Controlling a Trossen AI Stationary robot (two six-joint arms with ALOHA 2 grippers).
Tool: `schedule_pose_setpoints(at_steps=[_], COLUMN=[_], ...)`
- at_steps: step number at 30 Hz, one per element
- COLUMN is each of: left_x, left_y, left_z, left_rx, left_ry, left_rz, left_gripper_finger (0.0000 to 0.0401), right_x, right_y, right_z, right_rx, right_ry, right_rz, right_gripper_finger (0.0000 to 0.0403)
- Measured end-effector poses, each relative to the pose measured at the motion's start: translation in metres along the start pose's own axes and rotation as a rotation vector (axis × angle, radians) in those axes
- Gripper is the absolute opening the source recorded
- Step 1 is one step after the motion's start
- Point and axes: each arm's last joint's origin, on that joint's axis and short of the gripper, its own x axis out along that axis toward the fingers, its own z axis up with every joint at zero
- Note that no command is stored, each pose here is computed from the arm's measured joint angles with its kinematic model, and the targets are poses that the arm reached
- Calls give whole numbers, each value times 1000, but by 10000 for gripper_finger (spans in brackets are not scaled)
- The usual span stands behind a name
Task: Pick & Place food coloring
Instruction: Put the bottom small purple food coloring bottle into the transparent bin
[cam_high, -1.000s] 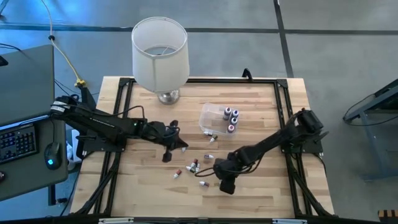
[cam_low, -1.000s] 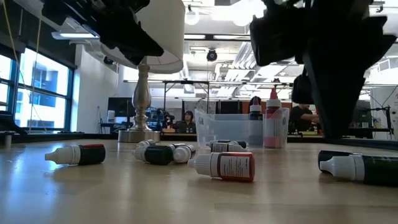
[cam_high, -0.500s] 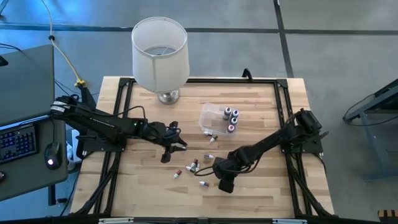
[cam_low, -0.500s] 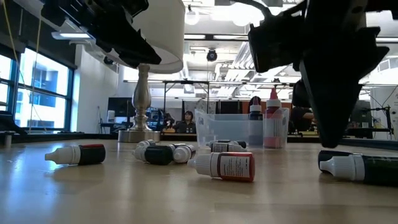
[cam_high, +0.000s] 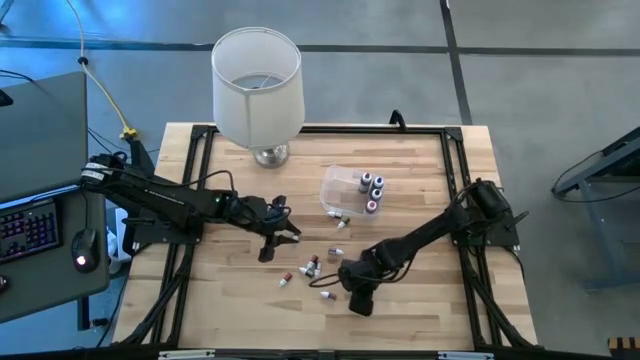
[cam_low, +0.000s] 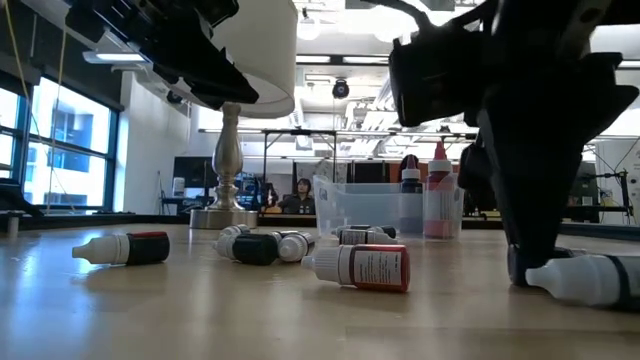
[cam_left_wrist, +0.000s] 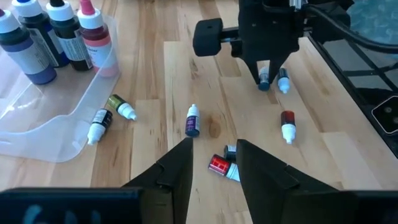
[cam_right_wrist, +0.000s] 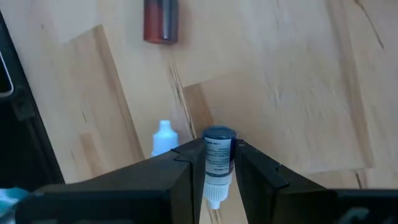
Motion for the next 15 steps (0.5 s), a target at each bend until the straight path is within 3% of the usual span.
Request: schedule_pose_setpoints(at_steps=[7, 15], left_x=[0, 0], left_y=[0, 0], left_z=[0, 0], left_rx=[0, 0], left_ry=[0, -1], left_rz=[0, -1], left_gripper_finger=[122, 122], right_x=[2, 4], right_y=[6, 10], right_z=[-6, -3], right_rx=[-122, -227], right_ry=[-23, -41], right_rz=[-22, 38], right_gripper_finger=[84, 159])
